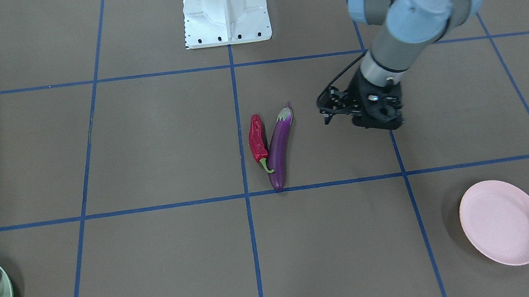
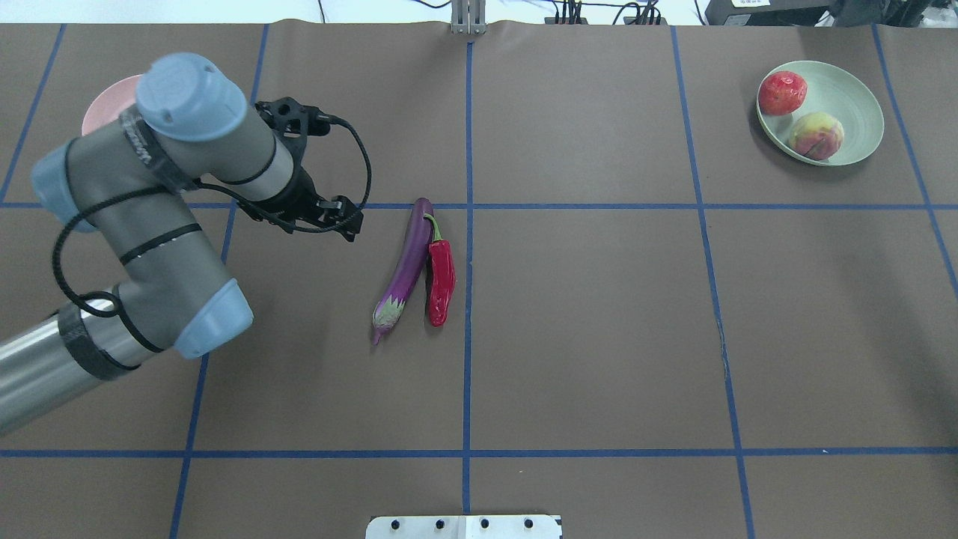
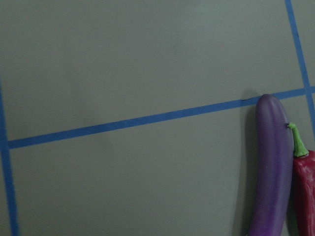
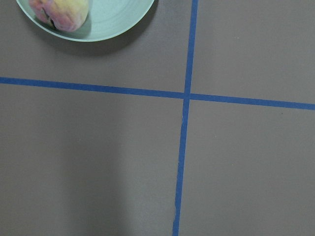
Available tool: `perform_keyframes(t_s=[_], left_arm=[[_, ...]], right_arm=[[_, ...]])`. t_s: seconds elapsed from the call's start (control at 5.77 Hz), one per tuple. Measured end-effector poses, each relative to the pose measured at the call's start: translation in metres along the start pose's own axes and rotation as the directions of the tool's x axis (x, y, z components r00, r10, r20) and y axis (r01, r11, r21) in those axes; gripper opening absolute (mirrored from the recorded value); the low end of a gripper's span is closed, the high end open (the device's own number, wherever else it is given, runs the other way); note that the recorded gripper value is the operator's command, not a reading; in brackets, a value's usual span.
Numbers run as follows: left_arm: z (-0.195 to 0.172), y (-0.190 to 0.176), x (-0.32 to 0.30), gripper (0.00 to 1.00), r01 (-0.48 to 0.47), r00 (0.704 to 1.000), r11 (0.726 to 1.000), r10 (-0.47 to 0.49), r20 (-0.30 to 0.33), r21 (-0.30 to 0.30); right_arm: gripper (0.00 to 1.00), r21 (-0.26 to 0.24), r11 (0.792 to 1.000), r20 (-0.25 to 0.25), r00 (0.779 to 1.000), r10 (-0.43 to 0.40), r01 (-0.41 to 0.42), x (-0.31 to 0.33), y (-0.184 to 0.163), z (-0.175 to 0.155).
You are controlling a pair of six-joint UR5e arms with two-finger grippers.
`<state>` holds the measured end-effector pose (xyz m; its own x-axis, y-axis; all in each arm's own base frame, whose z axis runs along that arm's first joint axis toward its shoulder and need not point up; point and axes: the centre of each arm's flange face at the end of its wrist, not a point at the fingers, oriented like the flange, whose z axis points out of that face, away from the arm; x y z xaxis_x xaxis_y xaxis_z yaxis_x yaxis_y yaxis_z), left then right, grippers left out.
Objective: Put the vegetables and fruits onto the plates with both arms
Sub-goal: 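Reach the left gripper to the purple eggplant and grasp it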
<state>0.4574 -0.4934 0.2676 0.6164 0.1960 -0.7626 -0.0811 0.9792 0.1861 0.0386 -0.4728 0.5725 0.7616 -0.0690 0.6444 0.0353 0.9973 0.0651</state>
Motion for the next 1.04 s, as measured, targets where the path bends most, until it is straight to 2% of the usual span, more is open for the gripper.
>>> perform_keyframes(t_s=[0.17, 0.35, 0.69, 1.04], left_arm=[[0.024, 0.018, 0.028, 0.99, -0.027, 1.0, 1.0, 0.027, 0.011, -0.013], [0.042, 0.034, 0.051, 0.94, -0.053, 0.998, 0.998, 0.054, 0.024, -0.018], [0.064, 0.039, 0.083, 0.68, -0.074, 0.996, 0.997, 0.075, 0.041, -0.022], [0.07, 0.037, 0.086, 0.53, -0.08, 0.996, 0.996, 0.082, 0.048, -0.029]], right_arm=[[1.0, 0.0, 1.0, 0.001, 1.0, 0.0, 0.0, 0.0, 0.0, 0.0], [1.0, 0.001, 1.0, 0.001, 1.0, 0.0, 0.0, -0.001, 0.0, 0.0], [1.0, 0.002, 1.0, 0.001, 1.0, -0.001, 0.001, -0.001, -0.001, -0.001], [1.0, 0.005, 1.0, 0.002, 1.0, -0.002, 0.002, -0.002, -0.001, -0.003]])
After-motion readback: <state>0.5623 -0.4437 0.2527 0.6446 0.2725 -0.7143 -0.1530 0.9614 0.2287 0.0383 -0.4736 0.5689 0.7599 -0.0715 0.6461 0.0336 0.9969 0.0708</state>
